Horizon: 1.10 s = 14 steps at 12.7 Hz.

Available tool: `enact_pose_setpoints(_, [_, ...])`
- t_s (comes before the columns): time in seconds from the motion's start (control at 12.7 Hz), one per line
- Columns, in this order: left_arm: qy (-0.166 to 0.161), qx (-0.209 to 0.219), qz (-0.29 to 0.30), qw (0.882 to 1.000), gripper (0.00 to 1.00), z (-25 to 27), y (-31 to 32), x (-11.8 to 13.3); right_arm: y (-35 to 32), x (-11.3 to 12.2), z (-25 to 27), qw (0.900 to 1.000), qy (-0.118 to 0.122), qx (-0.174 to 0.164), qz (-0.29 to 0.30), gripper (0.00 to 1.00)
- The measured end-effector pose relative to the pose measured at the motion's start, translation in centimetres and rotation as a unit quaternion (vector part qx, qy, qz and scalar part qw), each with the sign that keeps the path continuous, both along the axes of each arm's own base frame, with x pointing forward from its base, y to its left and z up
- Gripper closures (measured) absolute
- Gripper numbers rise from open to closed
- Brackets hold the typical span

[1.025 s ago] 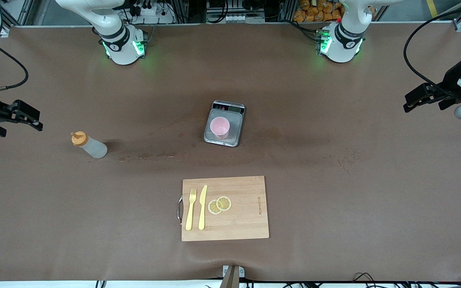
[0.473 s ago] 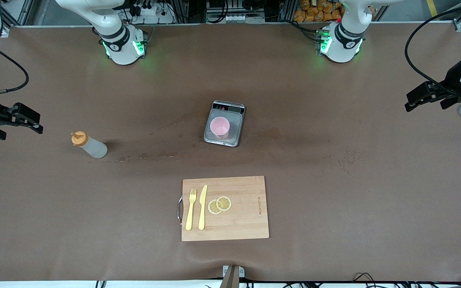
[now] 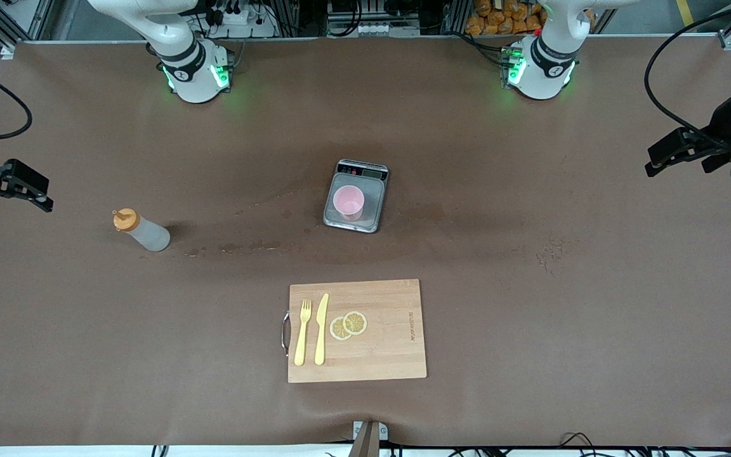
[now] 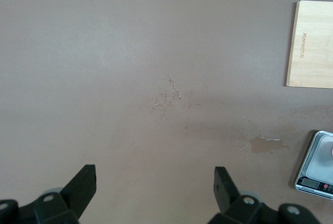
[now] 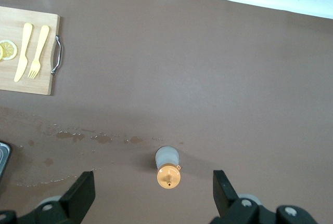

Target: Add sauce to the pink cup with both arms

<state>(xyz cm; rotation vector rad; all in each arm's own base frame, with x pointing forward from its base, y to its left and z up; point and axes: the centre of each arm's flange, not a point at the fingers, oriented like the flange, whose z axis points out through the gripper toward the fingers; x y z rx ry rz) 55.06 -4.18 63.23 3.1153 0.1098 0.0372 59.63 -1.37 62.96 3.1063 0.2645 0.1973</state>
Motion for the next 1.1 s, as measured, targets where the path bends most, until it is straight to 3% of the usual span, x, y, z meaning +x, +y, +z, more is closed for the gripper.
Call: enact_pose_setpoints(1.1, [0.006, 0.0, 0.001, 1.0, 0.0, 0.0, 0.2, -0.1, -0.6, -0.1, 0.1, 1.0, 0.003, 0.006, -0.001, 0.0])
